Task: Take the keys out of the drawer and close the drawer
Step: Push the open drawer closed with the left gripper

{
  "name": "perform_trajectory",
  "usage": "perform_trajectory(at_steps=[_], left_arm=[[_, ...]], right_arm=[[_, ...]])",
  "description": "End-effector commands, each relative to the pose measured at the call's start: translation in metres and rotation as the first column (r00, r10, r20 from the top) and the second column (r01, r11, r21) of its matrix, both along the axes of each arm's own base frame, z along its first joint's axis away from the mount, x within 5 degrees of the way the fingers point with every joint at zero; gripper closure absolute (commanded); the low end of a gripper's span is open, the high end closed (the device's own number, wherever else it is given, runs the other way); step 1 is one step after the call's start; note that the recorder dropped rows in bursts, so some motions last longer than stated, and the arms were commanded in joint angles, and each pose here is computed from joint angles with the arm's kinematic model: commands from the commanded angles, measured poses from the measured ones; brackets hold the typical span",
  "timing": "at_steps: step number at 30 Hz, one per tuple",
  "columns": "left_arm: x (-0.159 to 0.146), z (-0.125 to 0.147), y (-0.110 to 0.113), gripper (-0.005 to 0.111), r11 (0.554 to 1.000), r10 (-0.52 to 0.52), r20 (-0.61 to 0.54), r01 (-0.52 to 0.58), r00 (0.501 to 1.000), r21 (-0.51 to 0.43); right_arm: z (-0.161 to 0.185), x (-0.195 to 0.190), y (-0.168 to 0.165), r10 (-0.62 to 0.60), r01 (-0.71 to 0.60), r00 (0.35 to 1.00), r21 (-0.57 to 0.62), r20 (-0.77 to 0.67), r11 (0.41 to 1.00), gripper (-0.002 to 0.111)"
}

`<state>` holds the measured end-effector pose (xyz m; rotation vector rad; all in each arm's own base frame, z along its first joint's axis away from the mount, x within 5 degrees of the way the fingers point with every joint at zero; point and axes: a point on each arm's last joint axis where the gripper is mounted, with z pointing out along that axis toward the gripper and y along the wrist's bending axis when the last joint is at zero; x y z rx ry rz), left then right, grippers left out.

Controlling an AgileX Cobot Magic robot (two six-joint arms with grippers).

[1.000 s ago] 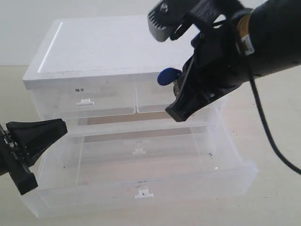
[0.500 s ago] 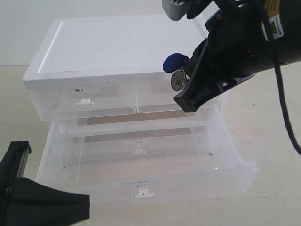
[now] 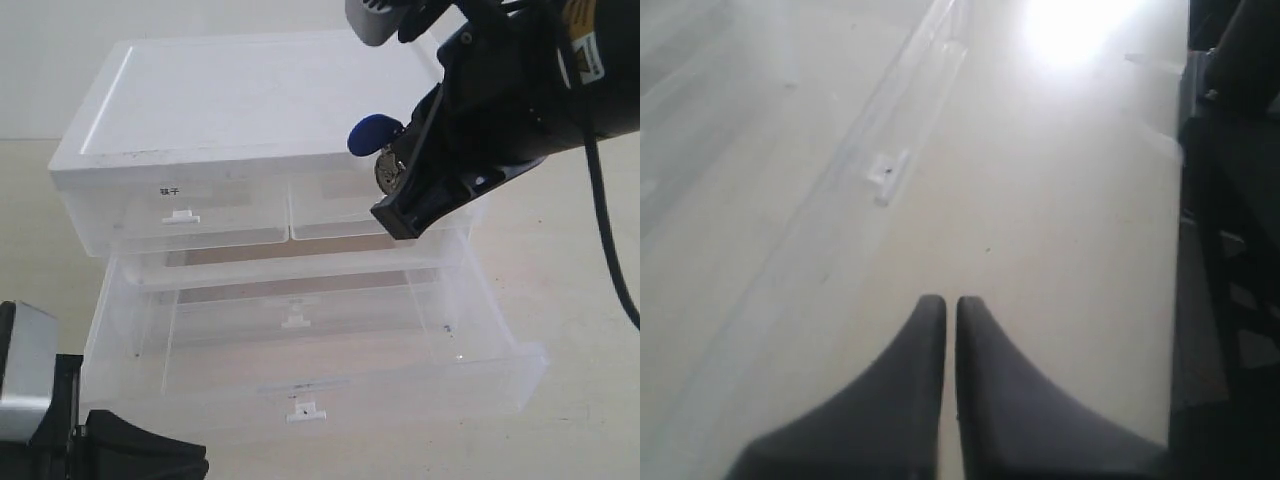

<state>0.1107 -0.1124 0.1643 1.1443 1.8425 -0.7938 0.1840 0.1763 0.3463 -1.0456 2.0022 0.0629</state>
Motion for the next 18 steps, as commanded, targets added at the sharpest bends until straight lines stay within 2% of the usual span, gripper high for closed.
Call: perform_trajectory(at_steps=[1, 6, 9, 13, 18], left_arm=[[0.021, -0.006, 0.001, 0.102, 0.988, 0.149, -0.025, -0.147, 0.989, 0.055], [0.034, 0.001, -0.002, 0.102, 0.983, 0.177, 0.032, -0.178, 0.984, 0.034], [0.045, 0.004, 0.003, 0.102, 0.952, 0.305, 0.081, -0.307, 0.949, 0.009], [0.049, 0.01, 0.004, 0.102, 0.942, 0.335, 0.141, -0.331, 0.932, -0.049], [0.055, 0.009, 0.005, 0.102, 0.93, 0.366, 0.163, -0.364, 0.916, -0.04]], right_arm=[[0.004, -0.001, -0.001, 0.006, -0.006, 1.0, 0.008, 0.016, 1.0, 0.108], [0.004, -0.001, -0.001, 0.006, -0.006, 1.0, 0.01, 0.014, 1.0, 0.108], [0.004, -0.001, -0.001, 0.006, -0.006, 1.0, 0.01, 0.014, 1.0, 0.108], [0.004, -0.002, -0.001, 0.005, -0.005, 1.0, 0.011, 0.013, 1.0, 0.108], [0.004, -0.002, 0.0, 0.006, -0.006, 1.0, 0.018, 0.008, 1.0, 0.108]])
